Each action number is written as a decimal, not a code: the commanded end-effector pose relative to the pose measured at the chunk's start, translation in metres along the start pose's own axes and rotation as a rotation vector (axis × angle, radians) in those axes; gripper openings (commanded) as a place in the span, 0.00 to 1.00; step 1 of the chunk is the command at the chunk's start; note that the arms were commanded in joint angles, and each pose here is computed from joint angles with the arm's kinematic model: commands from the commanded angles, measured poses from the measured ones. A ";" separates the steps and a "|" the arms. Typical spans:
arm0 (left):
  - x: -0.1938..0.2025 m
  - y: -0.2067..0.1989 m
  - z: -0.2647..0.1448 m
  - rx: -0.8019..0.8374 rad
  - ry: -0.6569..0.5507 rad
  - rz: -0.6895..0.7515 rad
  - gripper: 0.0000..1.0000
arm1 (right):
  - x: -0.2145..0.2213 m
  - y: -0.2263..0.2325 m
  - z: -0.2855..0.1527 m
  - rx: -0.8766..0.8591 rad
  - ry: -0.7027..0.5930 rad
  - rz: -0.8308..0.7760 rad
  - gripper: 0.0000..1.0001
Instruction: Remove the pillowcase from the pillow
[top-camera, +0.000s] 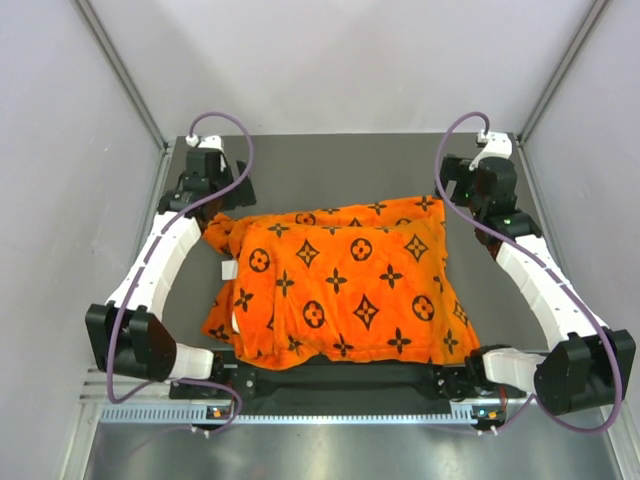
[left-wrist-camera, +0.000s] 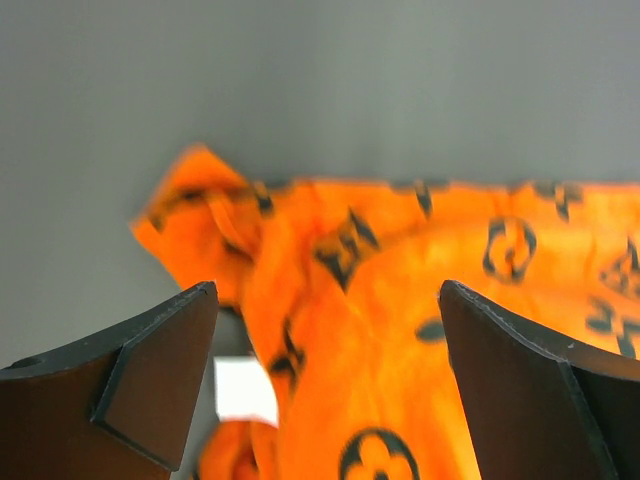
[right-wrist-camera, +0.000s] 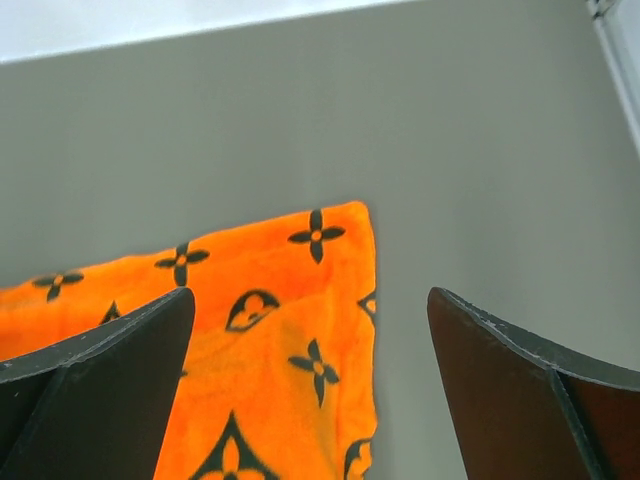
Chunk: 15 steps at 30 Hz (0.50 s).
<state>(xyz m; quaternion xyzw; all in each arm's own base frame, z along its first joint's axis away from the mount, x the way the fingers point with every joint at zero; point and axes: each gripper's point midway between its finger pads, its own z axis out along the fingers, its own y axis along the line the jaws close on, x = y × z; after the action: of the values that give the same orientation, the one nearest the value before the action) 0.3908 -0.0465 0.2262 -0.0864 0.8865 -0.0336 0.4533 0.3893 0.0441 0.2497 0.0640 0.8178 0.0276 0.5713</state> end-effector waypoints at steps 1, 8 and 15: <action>0.018 -0.017 -0.017 0.054 0.115 -0.061 0.97 | 0.010 0.014 -0.007 -0.060 0.060 0.014 1.00; 0.063 -0.016 -0.056 0.029 0.300 -0.152 0.97 | 0.068 0.036 -0.036 -0.125 0.277 -0.003 1.00; 0.111 -0.022 -0.093 0.059 0.442 -0.244 0.97 | 0.128 0.039 -0.081 -0.165 0.431 0.054 1.00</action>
<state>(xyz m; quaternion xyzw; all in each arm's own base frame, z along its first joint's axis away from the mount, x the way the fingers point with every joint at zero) 0.2878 -0.0817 0.1979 -0.1484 0.9412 -0.1095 0.2830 0.3018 0.0965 0.1666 0.0172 0.9088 0.0928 0.4065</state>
